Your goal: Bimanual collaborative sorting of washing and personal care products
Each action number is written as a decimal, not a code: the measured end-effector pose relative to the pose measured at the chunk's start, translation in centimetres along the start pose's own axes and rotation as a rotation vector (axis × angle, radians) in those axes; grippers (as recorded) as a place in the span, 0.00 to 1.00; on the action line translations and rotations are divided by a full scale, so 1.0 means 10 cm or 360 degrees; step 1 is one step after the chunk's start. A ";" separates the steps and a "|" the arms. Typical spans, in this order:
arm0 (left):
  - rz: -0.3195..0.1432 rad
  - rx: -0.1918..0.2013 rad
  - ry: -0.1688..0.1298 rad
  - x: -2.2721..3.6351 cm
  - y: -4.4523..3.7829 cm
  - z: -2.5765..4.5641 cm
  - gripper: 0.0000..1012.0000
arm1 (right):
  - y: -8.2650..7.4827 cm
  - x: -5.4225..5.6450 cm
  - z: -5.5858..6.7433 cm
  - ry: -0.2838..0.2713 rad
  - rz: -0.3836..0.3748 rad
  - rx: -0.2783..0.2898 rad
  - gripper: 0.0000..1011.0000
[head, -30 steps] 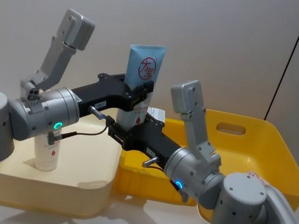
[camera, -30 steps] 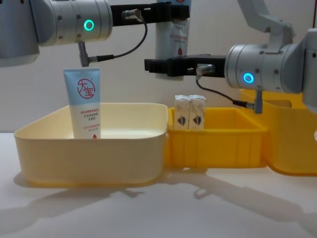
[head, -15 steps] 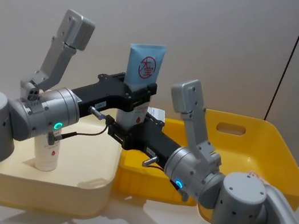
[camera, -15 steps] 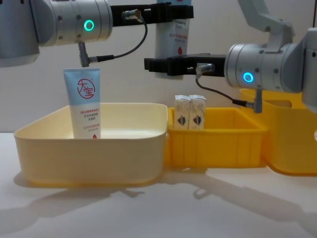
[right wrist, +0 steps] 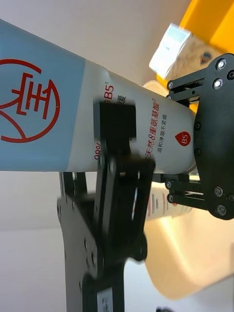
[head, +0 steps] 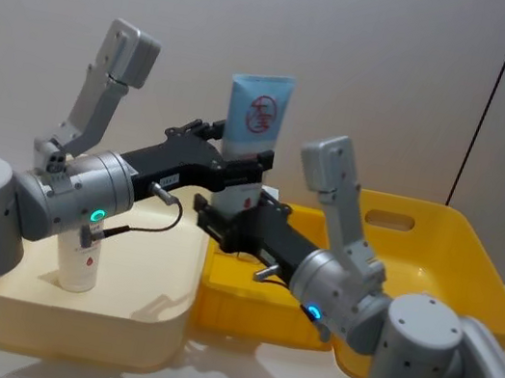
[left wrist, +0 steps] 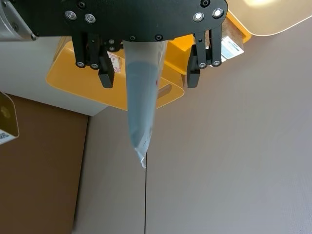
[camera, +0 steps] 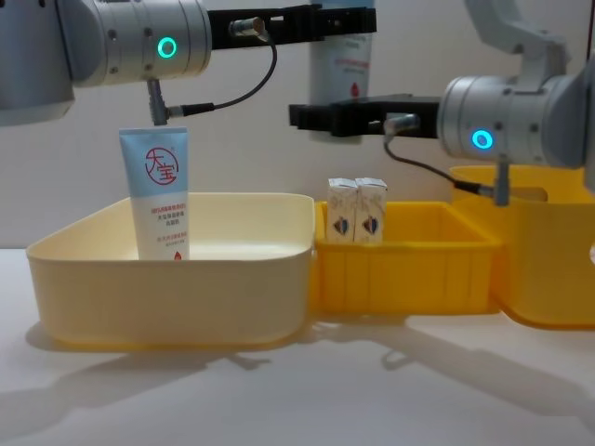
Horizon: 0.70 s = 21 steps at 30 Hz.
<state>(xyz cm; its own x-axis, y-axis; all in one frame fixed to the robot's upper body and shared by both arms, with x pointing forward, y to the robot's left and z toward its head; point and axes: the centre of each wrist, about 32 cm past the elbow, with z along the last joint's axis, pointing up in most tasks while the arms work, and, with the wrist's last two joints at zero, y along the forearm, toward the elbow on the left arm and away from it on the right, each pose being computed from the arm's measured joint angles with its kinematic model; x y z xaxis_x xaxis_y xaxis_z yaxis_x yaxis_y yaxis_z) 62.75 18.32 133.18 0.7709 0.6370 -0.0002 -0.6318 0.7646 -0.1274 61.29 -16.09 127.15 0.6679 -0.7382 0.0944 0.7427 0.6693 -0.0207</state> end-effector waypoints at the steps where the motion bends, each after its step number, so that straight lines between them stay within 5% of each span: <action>1: 0.0000 0.0000 0.0000 0.000 0.000 0.000 0.93 | -0.02 0.02 0.01 -0.0007 -0.0021 0.0001 0.66; 12: 0.0000 0.0000 0.0000 0.000 0.000 0.000 0.99 | -0.27 0.24 0.11 -0.0057 -0.0210 -0.0003 0.66; 21: 0.0000 0.0000 0.0000 0.000 0.000 0.000 0.99 | -0.60 0.55 0.31 -0.0148 -0.0429 -0.0019 0.66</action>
<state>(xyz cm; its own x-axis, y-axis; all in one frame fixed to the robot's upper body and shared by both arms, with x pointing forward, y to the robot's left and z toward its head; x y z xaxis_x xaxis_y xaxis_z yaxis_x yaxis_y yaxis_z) 62.75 18.32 133.18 0.7709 0.6370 -0.0002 -0.6318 0.7646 -0.1274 60.39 -23.90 130.88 0.4392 -0.8783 0.1891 0.8939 0.4483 0.0059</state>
